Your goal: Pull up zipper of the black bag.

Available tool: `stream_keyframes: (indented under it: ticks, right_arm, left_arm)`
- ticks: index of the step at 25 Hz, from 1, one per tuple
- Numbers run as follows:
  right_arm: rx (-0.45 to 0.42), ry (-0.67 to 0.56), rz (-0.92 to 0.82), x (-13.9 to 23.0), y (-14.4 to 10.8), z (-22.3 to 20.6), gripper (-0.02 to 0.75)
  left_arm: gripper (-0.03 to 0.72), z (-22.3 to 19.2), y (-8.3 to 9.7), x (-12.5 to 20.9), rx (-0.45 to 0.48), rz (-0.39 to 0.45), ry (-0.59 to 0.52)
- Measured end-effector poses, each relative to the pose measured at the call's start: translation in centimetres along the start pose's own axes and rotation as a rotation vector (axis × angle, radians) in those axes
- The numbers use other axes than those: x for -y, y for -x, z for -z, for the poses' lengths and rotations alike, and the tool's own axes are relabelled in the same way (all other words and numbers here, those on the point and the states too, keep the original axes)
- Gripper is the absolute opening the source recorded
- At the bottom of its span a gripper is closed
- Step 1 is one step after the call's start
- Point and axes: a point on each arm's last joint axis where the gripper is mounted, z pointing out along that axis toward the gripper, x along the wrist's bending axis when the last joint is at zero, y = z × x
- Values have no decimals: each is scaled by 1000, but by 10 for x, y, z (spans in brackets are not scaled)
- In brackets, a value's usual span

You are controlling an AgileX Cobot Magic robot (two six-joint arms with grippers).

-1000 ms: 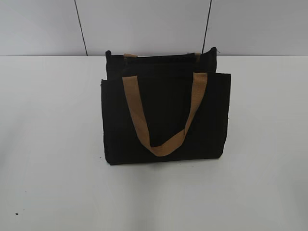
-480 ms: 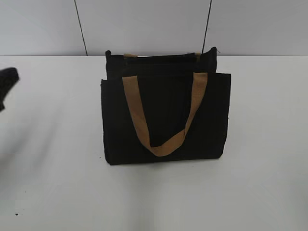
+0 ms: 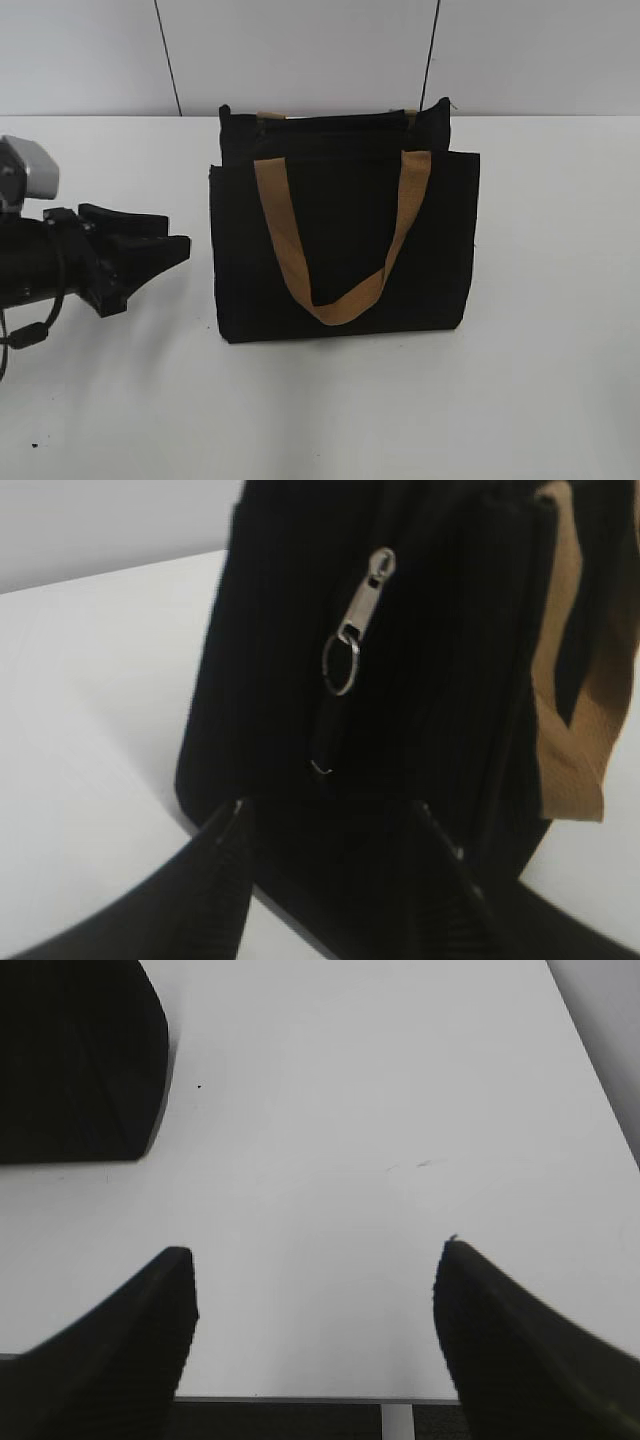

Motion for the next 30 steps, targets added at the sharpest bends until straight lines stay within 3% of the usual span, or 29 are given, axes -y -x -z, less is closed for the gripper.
stream_keyframes:
  ticks: [8,17,24,25,28,30]
  right_arm:
    - [0,0,0,0,0,0,566]
    - [0,0,0,0,0,0,566]
    - [0,0,0,0,0,0,566]
    - [0,0,0,0,0,0,566]
    - [0,0,0,0,0,0,566]
    - [0,0,0,0,0,0,566]
  left_arm:
    - [372,-45,-24,11,215,-147,-60]
    - [324,-78,-42,26,298,-150,-15]
    - [307,-98,-33,31,340,-148,-5]
    - [288,-99,-33,30,320,-135,4]
    - [121,-103,-35,31,276,-99,19]
    - [57,-103,-36,31,267,-92,22]
